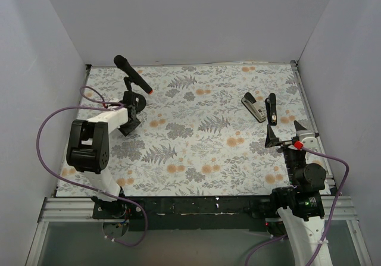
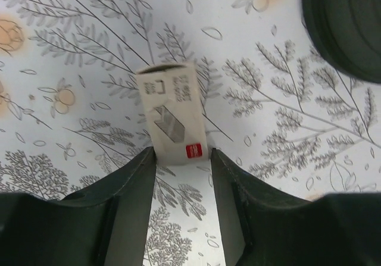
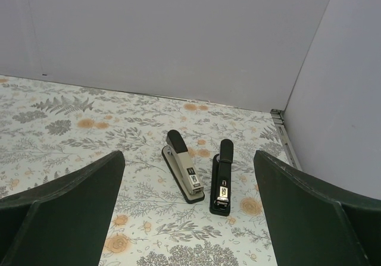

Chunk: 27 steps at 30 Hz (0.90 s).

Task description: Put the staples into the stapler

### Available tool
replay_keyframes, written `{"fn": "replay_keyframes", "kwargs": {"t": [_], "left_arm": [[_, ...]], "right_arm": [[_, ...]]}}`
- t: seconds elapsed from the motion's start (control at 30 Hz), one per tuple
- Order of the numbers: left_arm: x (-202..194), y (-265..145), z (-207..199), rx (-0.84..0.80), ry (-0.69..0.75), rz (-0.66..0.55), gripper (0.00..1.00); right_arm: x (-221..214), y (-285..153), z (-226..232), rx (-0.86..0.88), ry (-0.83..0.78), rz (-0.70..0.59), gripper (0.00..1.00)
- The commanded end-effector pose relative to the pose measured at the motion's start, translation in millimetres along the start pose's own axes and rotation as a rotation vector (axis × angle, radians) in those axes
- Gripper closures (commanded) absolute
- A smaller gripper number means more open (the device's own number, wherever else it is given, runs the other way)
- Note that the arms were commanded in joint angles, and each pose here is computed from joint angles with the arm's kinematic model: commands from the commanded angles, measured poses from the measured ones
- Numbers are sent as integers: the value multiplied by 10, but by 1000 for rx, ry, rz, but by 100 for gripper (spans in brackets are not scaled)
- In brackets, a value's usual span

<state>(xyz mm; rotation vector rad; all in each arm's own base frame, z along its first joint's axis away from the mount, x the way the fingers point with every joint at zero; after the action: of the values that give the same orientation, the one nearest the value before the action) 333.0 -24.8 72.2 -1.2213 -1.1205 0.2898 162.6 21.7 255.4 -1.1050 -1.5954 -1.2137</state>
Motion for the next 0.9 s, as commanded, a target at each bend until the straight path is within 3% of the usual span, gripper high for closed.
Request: {"fn": "replay_keyframes", "kwargs": {"t": [0.0,0.13,0.27,0.3,0.4,0.47,0.6,0.73,0.87], "left_arm": [[-201,-206,-95,-93,83,45,59],[-345,-286,-134,-122,144,53,59],[-264,-348,-84,-99,83,-3,57],[-244,-359,-73,-90,73,-18,50],[-124,-324,-29,-49,5,-49,43],[-37,-230,16,-17,-45,-32,30],[53,-87,-29,-27,-107,-5,21],[156,23,-60,-5,-146,6,22],[193,80,-99,11,-146,9,28]], "right_arm": [[244,-78,-13,10,-4,-121,2],[253,-77,-8,16,-4,-123,2],[249,-75,-4,19,-5,-120,2],[247,-76,3,24,-5,-120,2],[253,-77,3,25,-7,-123,2],[250,-77,3,25,-7,-122,2],[254,-79,10,31,-5,-124,2],[263,-83,8,30,-5,-127,2],[261,-85,1,26,-9,-126,2]]}}
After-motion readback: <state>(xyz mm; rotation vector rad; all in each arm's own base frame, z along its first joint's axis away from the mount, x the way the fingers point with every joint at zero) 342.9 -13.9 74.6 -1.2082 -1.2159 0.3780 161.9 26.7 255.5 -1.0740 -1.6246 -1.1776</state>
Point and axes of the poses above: each gripper's point midway between its finger pads, its own y axis out along the fingers, its own z axis along the line the jaws close on, x = y × z, the point moved 6 cm from there along -y, back along the fingers, and after that the axes turned 5 degrees about -y, right-handed, at the moved point
